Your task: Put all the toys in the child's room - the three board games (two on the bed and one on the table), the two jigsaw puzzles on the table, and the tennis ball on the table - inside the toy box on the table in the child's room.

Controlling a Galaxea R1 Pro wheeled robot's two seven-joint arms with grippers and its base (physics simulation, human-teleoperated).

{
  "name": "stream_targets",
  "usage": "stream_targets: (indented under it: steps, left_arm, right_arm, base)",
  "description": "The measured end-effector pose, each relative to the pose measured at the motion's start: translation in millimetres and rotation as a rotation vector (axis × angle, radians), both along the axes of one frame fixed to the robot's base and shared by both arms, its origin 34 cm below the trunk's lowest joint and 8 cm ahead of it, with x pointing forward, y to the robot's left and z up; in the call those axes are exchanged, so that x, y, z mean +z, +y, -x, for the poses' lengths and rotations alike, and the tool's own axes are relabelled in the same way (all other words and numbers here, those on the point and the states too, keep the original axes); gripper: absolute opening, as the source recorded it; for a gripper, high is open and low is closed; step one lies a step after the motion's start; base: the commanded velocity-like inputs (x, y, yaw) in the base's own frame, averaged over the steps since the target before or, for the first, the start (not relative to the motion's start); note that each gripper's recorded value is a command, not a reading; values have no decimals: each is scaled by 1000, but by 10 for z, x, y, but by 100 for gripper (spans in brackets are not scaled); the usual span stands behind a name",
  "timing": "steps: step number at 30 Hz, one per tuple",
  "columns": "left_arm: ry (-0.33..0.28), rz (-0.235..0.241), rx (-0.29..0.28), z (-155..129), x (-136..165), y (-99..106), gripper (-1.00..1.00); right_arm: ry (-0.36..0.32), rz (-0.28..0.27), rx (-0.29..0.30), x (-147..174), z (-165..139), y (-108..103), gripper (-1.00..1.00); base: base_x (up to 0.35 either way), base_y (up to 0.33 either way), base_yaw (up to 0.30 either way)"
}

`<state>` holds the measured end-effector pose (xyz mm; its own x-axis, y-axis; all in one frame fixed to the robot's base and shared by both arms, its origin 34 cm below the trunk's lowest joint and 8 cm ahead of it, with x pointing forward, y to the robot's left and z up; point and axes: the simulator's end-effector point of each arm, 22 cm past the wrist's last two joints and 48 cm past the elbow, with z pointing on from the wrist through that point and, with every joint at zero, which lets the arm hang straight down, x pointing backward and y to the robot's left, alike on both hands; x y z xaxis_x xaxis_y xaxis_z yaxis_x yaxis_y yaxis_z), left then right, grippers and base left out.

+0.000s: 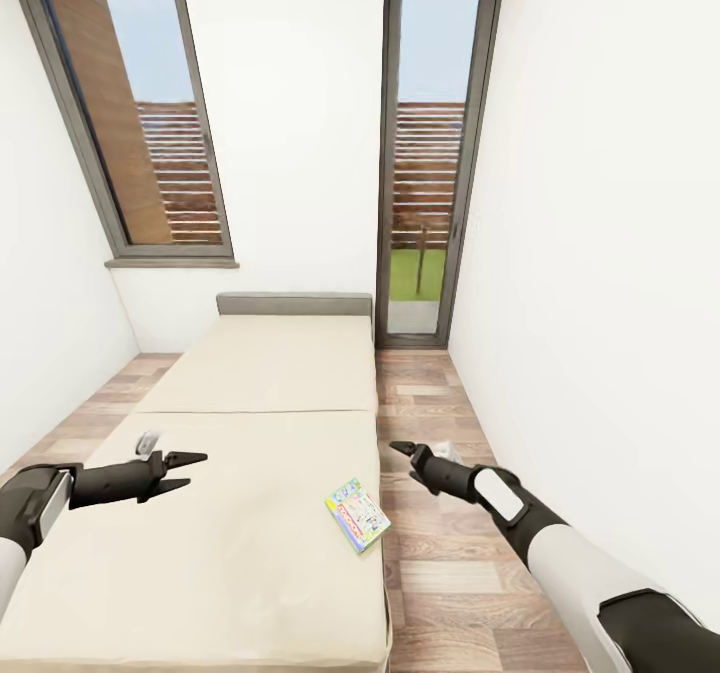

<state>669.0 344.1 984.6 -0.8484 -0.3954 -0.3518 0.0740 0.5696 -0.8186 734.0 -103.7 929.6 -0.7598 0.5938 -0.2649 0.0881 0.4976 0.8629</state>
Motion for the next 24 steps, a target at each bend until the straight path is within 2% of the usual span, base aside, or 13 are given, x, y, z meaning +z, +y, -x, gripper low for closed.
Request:
stream_targets:
  steps: [11, 16, 24]
  left_arm:
    - [-11, 25, -14, -22, -41, -35, 100]
    - [-13, 32, -17, -31, -73, -38, 100]
    - [-32, 68, -31, -21, -51, -27, 100]
  right_arm:
    - [4, -48, -22, -79, -24, -14, 100]
    - [-7, -93, -18, -118, 21, 28, 100]
    - [-10, -109, -15, -212, 43, 63, 100]
  base:
    - [0, 0, 0]
    - [0, 0, 0]
    - [0, 0, 0]
